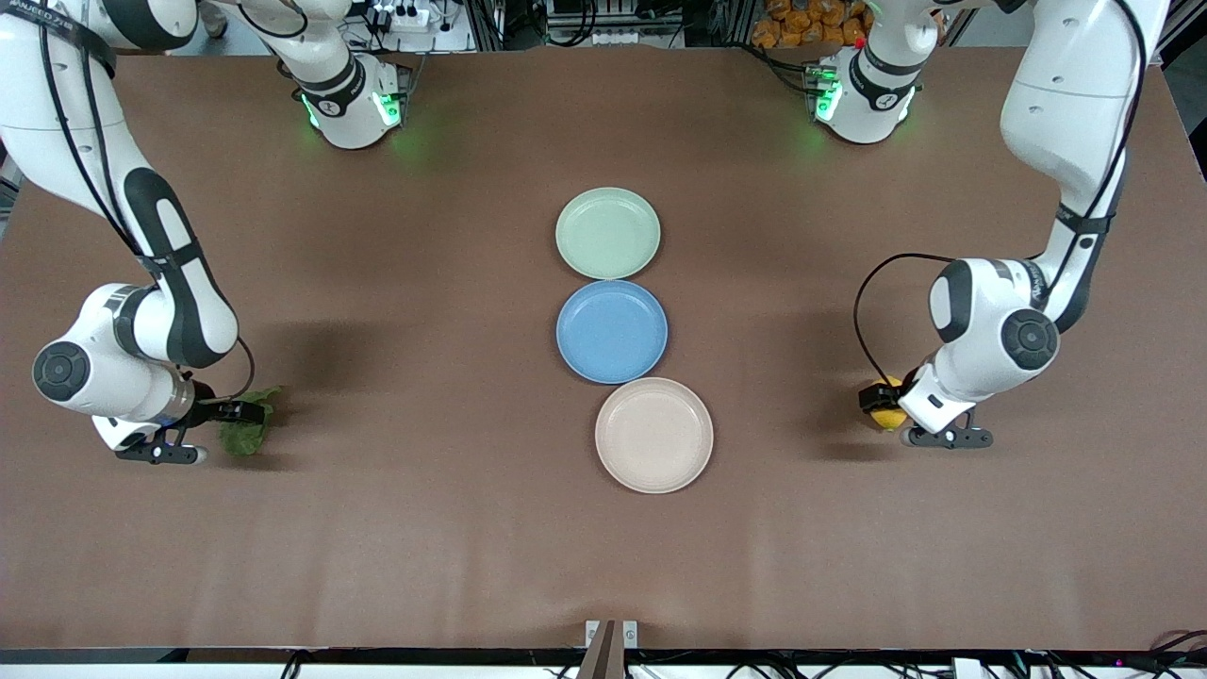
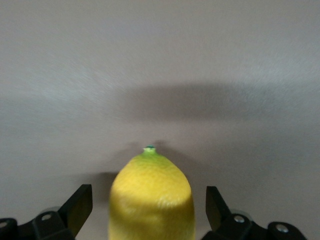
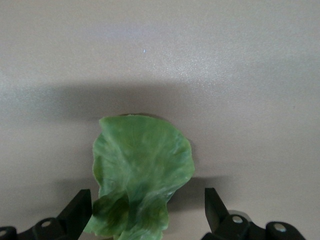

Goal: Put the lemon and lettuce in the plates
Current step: 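Close the right gripper on the lettuce while the left gripper grasps the lemon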

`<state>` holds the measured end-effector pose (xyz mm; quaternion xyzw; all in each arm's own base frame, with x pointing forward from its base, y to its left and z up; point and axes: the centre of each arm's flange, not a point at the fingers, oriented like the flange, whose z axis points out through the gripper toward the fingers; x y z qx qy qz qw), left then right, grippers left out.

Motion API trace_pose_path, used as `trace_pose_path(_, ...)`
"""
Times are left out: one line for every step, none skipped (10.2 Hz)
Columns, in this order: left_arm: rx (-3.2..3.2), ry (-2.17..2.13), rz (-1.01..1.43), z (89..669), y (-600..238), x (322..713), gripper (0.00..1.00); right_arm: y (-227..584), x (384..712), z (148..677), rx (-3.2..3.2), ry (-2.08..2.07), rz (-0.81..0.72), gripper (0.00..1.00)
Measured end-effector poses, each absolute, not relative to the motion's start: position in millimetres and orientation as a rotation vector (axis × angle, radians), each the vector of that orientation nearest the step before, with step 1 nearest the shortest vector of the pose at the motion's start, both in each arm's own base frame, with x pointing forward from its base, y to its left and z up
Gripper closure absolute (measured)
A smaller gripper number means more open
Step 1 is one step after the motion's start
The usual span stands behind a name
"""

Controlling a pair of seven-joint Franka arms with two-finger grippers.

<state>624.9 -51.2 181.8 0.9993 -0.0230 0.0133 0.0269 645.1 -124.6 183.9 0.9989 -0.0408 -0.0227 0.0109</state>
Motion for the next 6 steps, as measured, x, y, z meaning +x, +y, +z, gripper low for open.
trace_pose_path(3.085, -0.073, 0.044, 172.9, -52.7, 623.7, 0.0, -124.1, 645.3, 183.9, 3.117, -0.126, -0.07, 0.0)
trace_pose_path(3.084, -0.073, 0.052, 168.4, -53.3, 623.5, 0.0, -123.9, 645.3, 183.9, 3.118, -0.128, -0.07, 0.01)
trace_pose_path(3.083, -0.073, 0.063, 168.9, -53.4, 624.2, 0.0, -123.9, 645.2, 183.6, 3.119, -0.13, -0.071, 0.14)
trace_pose_path(3.083, -0.073, 0.065, 168.9, -53.4, 624.2, 0.0, -124.0, 645.1, 182.6, 3.119, -0.13, -0.069, 0.27)
trace_pose_path(3.083, -0.073, 0.068, 168.8, -53.6, 624.2, 0.0, -124.7, 645.4, 181.0, 3.118, -0.131, -0.056, 0.43)
trace_pose_path(3.082, -0.074, 0.069, 168.8, -54.2, 624.1, 0.0, -126.0, 645.6, 179.3, 3.117, -0.134, -0.047, 0.58)
